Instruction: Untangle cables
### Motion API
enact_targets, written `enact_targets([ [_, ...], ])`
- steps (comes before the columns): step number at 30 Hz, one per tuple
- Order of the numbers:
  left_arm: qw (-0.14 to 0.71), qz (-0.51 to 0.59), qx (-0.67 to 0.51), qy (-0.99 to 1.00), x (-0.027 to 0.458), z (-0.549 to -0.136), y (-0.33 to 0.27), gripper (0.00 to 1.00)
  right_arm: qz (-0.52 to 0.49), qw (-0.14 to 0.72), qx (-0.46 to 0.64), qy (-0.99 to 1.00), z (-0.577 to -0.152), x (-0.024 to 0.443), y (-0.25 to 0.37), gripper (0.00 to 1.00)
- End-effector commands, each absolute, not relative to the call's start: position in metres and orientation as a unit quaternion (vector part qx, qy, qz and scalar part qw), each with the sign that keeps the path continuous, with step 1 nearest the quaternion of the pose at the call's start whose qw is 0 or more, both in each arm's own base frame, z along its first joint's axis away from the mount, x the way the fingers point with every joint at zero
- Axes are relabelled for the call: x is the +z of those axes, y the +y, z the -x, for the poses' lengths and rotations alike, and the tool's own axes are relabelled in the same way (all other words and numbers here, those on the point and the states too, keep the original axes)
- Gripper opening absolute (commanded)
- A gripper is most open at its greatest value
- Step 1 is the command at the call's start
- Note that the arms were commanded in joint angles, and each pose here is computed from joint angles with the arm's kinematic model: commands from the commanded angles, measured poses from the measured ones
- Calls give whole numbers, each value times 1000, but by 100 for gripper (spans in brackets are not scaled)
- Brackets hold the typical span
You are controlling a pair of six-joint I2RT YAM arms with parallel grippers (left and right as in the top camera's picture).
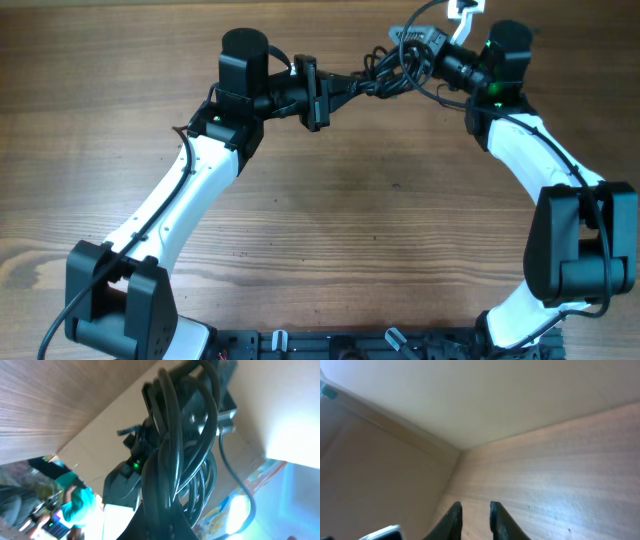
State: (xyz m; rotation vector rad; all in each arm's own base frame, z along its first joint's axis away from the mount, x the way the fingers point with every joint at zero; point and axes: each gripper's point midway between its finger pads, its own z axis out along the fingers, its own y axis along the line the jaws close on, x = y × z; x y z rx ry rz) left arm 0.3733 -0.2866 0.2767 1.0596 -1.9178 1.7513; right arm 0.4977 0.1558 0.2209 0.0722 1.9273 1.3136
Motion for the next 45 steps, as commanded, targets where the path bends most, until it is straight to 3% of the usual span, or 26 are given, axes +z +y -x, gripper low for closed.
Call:
enact_targets([
  [1,115,-219,650,-719,299,-351,-289,4,0,364,515,776,-489,201,163,6],
  [8,-118,247,674,-686,304,-300,-284,4,55,354,537,764,-475,206,156,4],
  [11,-156,316,654,-670,281,-285,-279,4,72,345,556,753,-468,212,150,4],
  [14,-174,335,598,-706,245,-280,-273,4,84,341,568,745,-462,221,145,4],
  [19,-138,362,513,-766,197,-259,-259,4,93,351,572,735,-452,248,143,5],
  [24,-121,378,381,-835,154,-263,-245,4,87,333,573,743,-429,268,144,5],
  [29,-131,368,289,-874,134,-280,-224,4,3,276,472,837,-410,210,125,5],
  [36,-158,214,187,-946,122,-321,-196,4,-99,207,252,940,-381,137,64,4],
  [39,-164,201,185,-948,123,-325,-195,4,-73,201,230,949,-375,131,61,5],
  [40,-166,199,177,-949,122,-326,-193,4,-54,203,235,949,-374,132,64,8],
  [41,-169,198,165,-951,121,-328,-189,4,-18,205,256,944,-371,136,73,19],
  [43,-173,228,166,-944,122,-327,-191,4,24,208,299,931,-367,145,89,50],
  [45,-173,272,183,-929,124,-322,-198,4,48,211,331,918,-364,153,99,62],
])
